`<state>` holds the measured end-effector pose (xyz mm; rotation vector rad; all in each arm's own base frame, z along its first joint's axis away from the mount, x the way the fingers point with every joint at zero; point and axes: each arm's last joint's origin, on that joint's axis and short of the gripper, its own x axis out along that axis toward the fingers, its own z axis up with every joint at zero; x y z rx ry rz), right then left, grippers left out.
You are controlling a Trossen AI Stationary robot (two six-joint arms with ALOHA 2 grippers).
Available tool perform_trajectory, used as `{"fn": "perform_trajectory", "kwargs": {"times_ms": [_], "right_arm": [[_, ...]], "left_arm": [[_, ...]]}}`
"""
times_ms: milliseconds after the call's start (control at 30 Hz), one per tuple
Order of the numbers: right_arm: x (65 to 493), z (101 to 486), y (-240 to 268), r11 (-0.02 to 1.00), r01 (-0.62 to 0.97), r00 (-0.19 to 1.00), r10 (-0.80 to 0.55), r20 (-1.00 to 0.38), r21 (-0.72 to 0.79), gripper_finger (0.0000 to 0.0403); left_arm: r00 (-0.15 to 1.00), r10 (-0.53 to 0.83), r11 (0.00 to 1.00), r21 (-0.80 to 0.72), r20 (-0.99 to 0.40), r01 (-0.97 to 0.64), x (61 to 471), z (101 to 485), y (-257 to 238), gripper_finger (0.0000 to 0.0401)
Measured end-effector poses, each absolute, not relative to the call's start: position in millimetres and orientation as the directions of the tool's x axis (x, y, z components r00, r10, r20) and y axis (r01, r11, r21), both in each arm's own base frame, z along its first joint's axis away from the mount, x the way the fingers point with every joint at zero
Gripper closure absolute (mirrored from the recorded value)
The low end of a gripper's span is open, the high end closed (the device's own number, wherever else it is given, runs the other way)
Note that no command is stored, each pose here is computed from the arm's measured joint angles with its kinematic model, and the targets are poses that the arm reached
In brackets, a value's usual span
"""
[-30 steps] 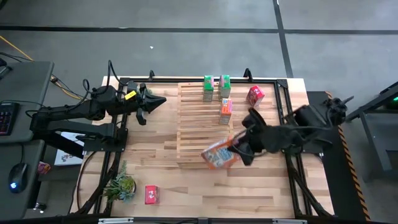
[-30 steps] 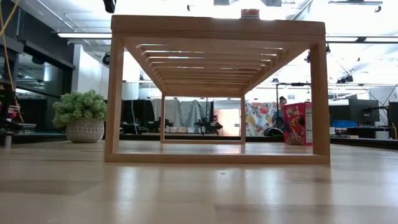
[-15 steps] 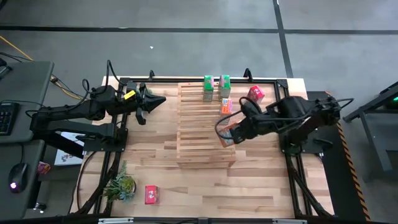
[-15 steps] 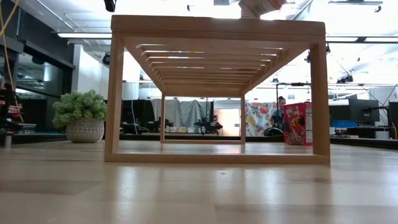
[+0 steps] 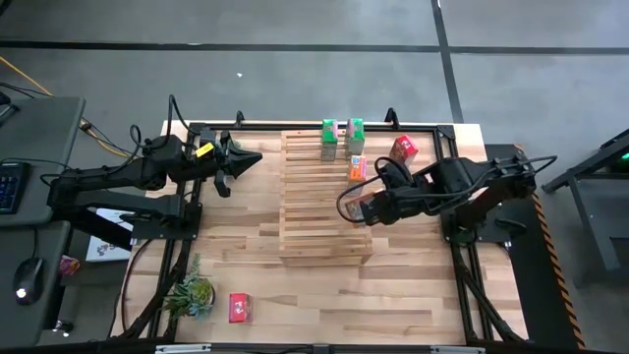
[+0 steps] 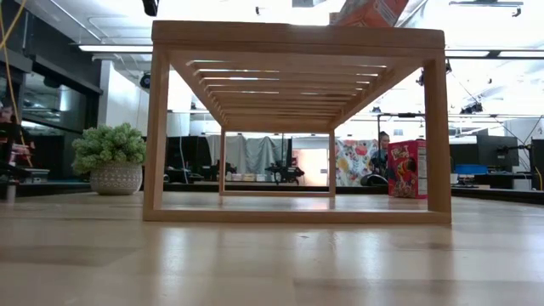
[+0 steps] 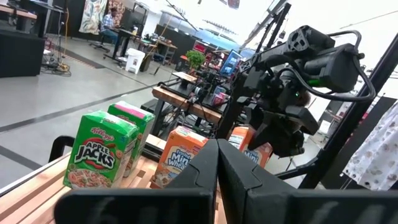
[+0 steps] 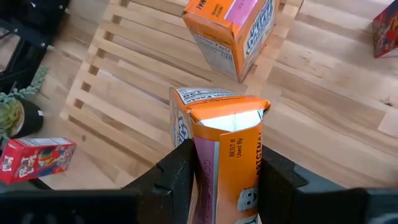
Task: Stack cereal on shelf
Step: Put the orange cereal box on the shelf
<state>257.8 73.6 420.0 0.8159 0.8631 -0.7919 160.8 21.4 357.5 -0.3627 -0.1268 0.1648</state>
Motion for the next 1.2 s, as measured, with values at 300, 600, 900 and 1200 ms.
{"fn": "perform_trajectory", "kwargs": {"times_ms": [300,600,900,1200], "right_arm": [[260,419,76,0.533,0.806,0.422,-0.209,-0.882,0.259,0.0274],[263,418,76,0.535,0.808,0.427,-0.242,-0.871,0.247,0.0274],[272,411,70,0.502,0.838,0.392,-0.282,-0.876,0.214,0.0272],[274,409,67,0.498,0.845,0.376,-0.290,-0.880,0.197,0.0225]], "left_arm": [[0.979,0.183,0.922,-0.361,0.093,-0.138,161,357,21,0.0401],[0.979,0.182,0.922,-0.361,0.093,-0.137,161,357,21,0.0401],[0.979,0.182,0.923,-0.360,0.094,-0.137,161,358,21,0.0401],[0.979,0.182,0.923,-0.360,0.094,-0.137,161,358,21,0.0401]]}}
